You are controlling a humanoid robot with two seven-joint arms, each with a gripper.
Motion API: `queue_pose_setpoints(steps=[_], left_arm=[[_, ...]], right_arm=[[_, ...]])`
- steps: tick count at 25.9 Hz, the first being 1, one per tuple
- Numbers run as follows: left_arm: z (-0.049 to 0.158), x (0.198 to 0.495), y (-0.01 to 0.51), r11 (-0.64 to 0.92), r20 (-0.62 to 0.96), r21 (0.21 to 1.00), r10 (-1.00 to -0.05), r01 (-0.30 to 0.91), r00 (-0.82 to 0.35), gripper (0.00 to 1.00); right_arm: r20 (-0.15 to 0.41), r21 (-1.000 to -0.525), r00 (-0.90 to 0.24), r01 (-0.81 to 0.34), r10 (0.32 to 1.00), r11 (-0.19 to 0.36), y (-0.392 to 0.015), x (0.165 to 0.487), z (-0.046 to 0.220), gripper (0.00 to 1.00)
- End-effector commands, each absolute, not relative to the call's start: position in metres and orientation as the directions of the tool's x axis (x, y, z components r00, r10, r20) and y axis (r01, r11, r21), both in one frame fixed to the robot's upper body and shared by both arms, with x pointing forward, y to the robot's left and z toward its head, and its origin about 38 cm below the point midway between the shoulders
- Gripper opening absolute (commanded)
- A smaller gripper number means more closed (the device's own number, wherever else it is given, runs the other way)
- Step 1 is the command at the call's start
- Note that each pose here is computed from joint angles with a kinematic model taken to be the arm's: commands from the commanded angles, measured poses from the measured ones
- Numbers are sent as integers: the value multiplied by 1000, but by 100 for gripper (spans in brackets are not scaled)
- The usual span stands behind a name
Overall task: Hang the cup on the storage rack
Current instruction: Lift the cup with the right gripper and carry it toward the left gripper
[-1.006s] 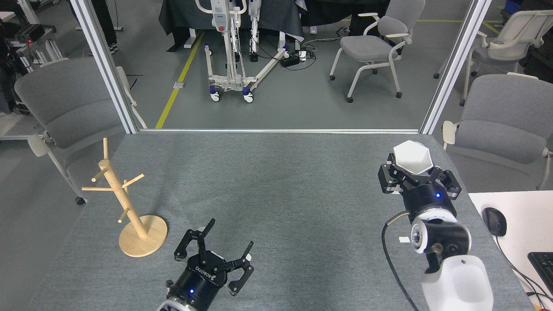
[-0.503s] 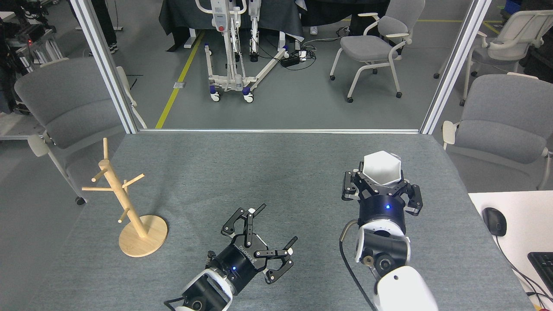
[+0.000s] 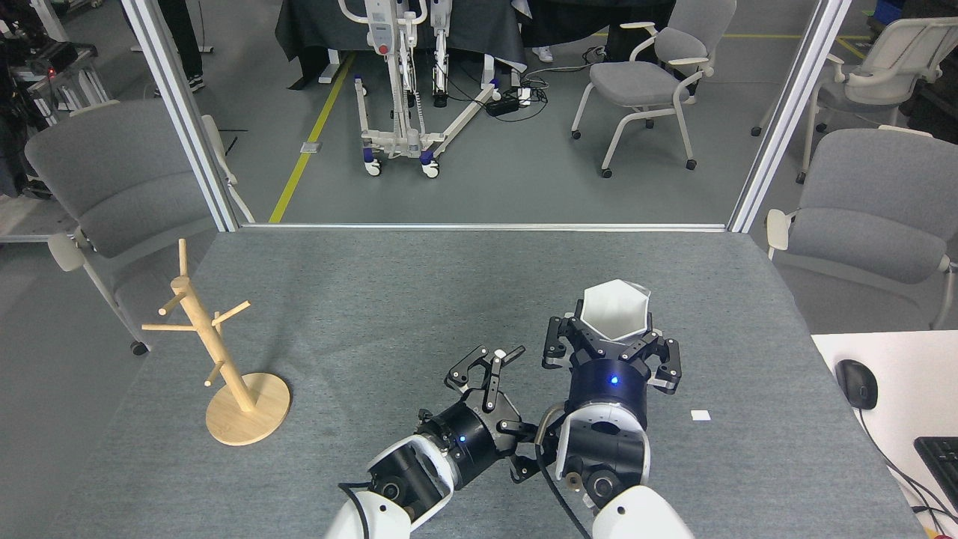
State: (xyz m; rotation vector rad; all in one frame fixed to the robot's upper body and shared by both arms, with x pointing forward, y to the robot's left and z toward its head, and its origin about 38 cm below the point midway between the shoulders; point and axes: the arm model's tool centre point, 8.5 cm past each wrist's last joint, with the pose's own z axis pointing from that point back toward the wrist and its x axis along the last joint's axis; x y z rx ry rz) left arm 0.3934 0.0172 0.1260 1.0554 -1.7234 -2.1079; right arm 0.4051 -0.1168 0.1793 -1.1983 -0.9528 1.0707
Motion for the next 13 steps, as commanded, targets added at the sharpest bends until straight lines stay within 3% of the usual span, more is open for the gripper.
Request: queue_pose_setpoints(steps=[1,13], left_arm=[[130,398,8,-300,-385,920,-563,-253,-731,99],[137,418,-5,-336,-397,909,-526,-244,-753,99]], right_arm=[[24,-989,218,-137,976,55,-105,403,180,39],[36,-987,157,-151,987,60,-77,395,180,38]])
